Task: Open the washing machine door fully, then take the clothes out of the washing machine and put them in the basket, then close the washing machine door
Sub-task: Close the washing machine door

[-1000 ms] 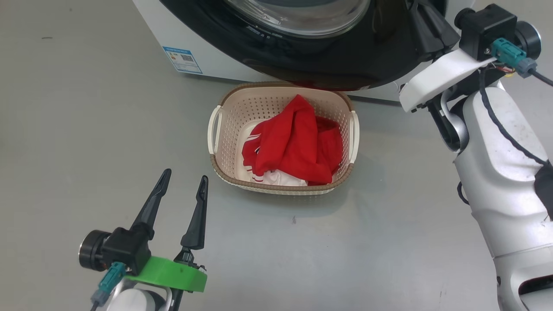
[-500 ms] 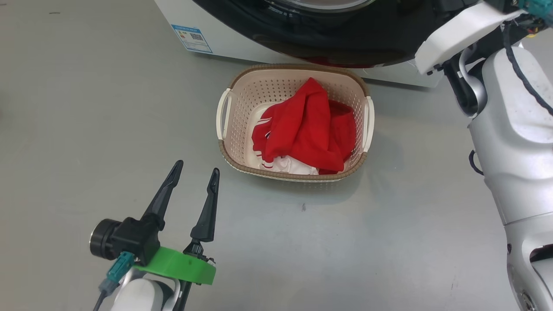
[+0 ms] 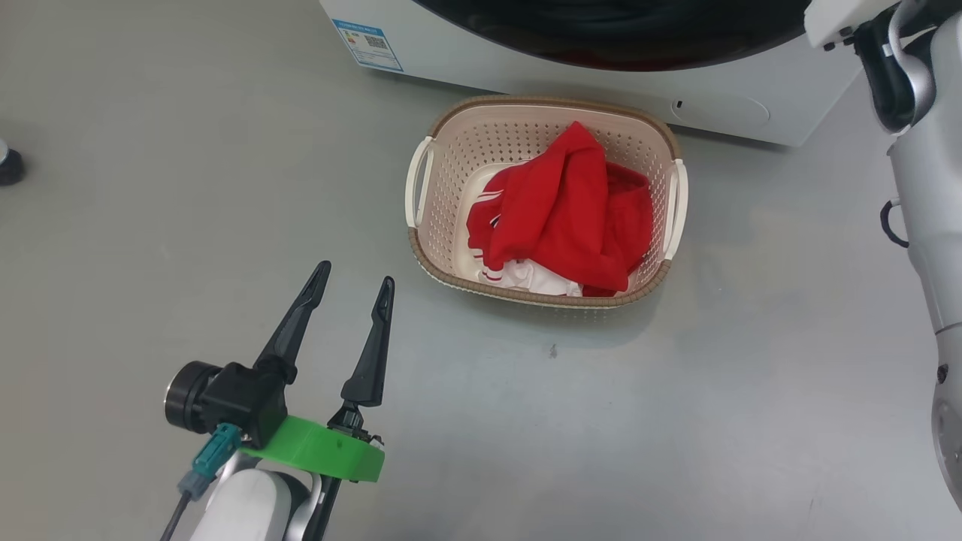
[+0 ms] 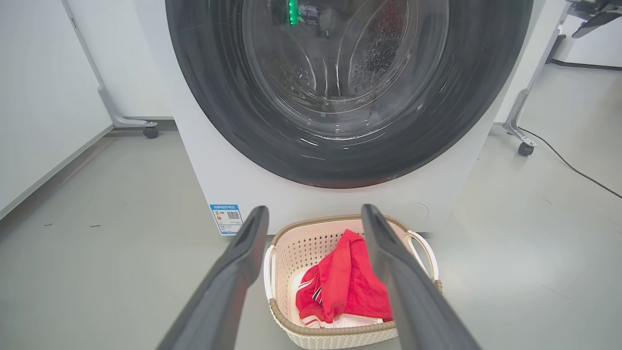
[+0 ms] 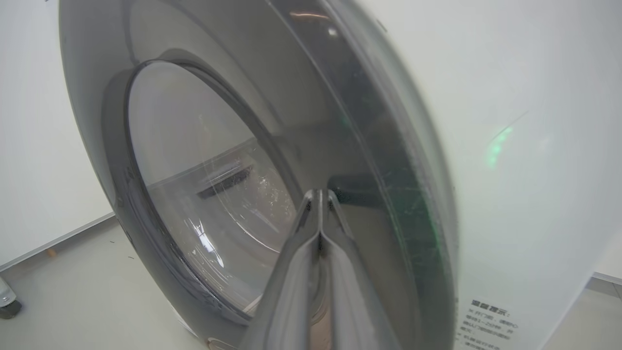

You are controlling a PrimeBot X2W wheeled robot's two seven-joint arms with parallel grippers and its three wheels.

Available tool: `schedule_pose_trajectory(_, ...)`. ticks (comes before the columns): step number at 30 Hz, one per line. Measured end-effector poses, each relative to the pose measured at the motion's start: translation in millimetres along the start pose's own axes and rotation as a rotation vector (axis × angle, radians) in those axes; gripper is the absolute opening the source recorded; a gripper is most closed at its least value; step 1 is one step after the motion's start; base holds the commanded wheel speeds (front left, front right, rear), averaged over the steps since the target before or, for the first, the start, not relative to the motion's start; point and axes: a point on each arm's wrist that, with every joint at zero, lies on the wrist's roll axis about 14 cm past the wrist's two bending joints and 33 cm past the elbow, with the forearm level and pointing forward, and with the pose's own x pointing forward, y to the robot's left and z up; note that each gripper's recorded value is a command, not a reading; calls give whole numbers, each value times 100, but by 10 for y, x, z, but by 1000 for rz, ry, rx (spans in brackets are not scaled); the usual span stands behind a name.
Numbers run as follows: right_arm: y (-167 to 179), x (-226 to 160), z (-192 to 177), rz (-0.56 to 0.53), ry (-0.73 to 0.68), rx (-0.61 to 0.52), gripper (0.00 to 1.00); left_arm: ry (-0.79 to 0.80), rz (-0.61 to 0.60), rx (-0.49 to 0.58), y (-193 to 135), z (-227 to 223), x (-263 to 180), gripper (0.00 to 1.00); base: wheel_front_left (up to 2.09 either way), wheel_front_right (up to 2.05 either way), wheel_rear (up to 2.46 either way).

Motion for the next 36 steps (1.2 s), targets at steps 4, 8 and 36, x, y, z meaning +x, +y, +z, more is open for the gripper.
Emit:
schedule_pose_trajectory(4,-84,60,46,-35,-21,13,0,-3,14,3,41,10,-12,100,0,0,0)
schedule_pose_trajectory(8,-133,89,108,-55,-41,18,0,-5,16,4,46,16,-16,100,0,0,0)
schedule_pose_trajectory(36,215,-217,-89,1,37,21,0,-66,3,3,15,204,-1,100,0,0,0)
